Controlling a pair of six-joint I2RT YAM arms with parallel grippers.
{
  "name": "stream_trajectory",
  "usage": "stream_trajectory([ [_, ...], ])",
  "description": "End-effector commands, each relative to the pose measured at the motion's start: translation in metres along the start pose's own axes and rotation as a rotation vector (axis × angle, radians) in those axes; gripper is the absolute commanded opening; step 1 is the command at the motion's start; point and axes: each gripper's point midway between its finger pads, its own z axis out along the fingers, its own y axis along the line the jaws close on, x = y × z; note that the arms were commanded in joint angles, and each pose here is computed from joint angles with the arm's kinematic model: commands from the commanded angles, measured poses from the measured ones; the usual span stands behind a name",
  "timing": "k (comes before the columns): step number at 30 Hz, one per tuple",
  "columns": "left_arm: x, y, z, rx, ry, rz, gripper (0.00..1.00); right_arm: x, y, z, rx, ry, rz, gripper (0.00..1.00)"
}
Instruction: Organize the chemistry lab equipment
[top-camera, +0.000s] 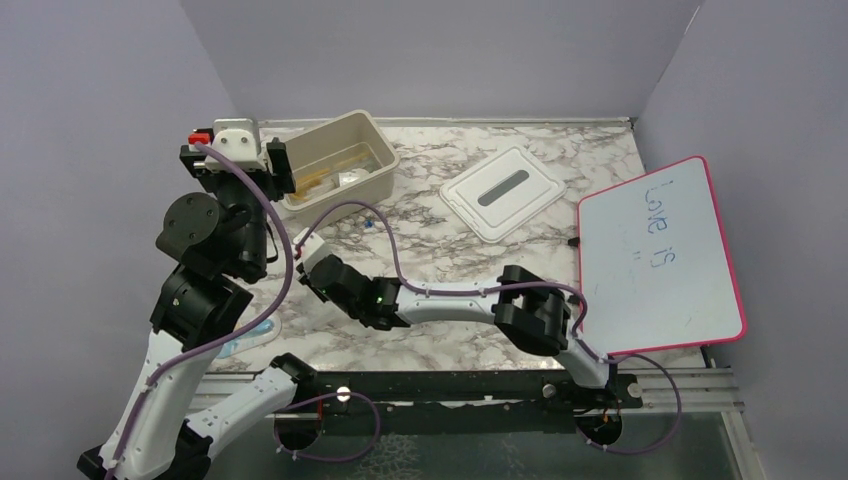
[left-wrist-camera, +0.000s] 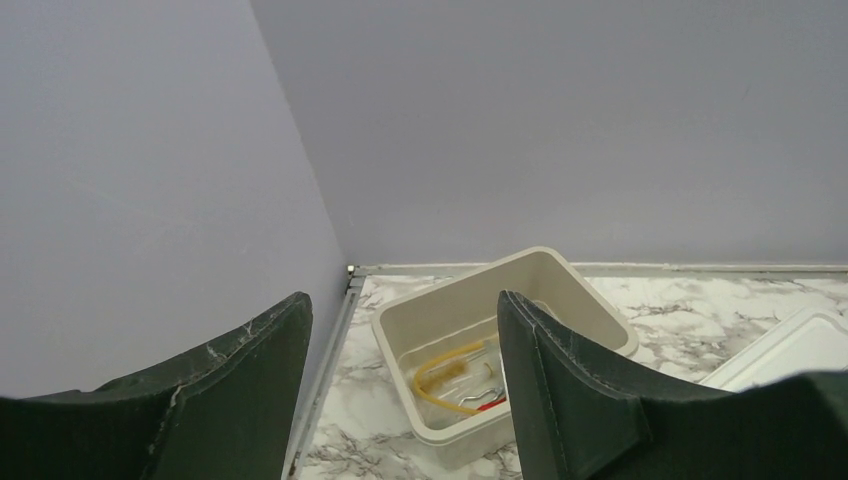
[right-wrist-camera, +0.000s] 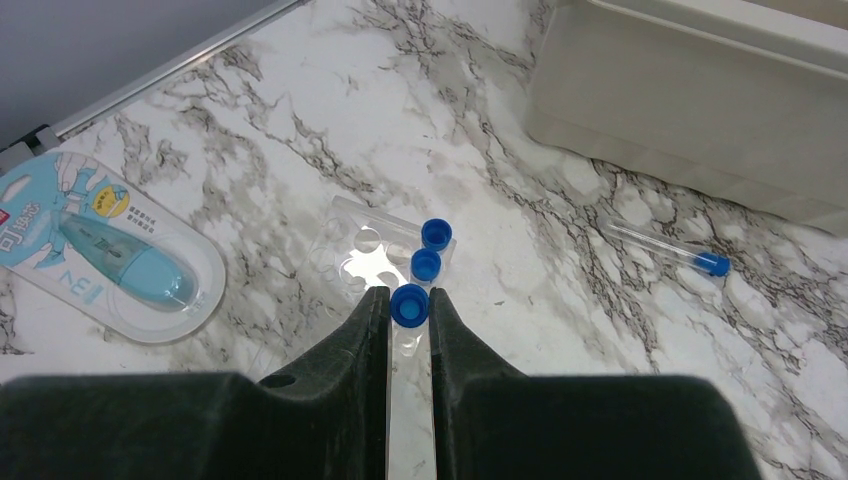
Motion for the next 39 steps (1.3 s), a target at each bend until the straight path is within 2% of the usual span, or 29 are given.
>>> stream_trajectory([
  [1, 0.001, 0.000, 0.001, -0.008, -0.005, 0.001, 0.71, 0.005, 0.015, 0.008, -0.034, -0.035, 0.021, 0.13],
  [29, 0.010, -0.006, 0.004, 0.005, 0.014, 0.022, 0.72, 0.038, 0.005, 0.012, 0.054, 0.059, 0.036, 0.13],
  [39, 0.009, -0.006, 0.004, 0.006, 0.014, 0.021, 0.72, 0.050, 0.007, 0.025, 0.078, 0.082, 0.017, 0.17],
])
